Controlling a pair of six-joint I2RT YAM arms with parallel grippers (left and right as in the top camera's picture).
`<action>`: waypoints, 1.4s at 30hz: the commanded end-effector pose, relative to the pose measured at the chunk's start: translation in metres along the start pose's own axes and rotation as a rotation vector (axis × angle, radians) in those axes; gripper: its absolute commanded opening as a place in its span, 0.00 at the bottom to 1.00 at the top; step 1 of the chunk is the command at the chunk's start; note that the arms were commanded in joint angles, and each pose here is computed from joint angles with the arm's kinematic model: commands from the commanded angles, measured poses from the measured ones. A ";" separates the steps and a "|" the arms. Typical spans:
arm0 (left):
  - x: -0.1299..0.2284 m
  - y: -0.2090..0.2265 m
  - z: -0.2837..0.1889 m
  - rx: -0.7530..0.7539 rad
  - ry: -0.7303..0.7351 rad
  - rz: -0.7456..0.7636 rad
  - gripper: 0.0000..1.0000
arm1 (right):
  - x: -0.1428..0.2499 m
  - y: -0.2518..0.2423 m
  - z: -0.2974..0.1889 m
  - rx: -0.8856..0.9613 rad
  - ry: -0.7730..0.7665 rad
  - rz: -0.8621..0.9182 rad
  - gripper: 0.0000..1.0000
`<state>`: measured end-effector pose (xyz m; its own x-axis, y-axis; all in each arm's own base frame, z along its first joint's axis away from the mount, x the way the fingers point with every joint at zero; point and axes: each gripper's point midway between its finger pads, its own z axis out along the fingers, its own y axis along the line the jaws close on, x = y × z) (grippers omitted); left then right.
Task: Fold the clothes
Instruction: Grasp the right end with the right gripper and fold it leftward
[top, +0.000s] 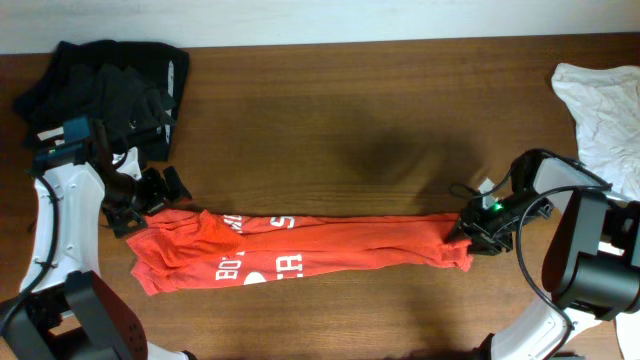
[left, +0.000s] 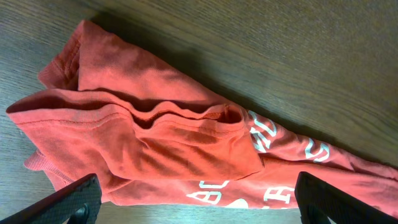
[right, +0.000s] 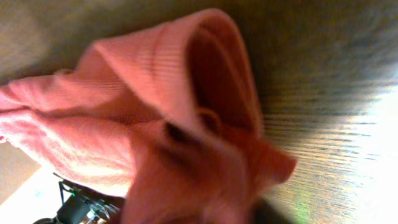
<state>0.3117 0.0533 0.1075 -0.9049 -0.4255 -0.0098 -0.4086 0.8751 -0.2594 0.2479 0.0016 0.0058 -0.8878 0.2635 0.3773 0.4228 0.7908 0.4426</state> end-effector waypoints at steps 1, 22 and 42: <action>0.000 -0.005 -0.004 0.017 -0.012 0.027 0.99 | -0.001 0.001 0.002 -0.006 -0.001 0.017 0.04; 0.007 -0.034 0.003 0.027 0.004 0.133 0.99 | 0.045 0.177 -0.016 0.406 -0.288 -0.237 0.04; 0.008 -0.034 0.003 0.026 0.009 0.132 0.99 | 0.103 0.249 0.090 0.288 -0.199 -0.574 0.88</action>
<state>0.3186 0.0193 0.1087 -0.9531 -0.3014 -0.0272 -0.2818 0.9168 -0.2831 0.2424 0.2814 0.0689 -0.9917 -0.1251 -0.0281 -0.1279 0.9484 0.2902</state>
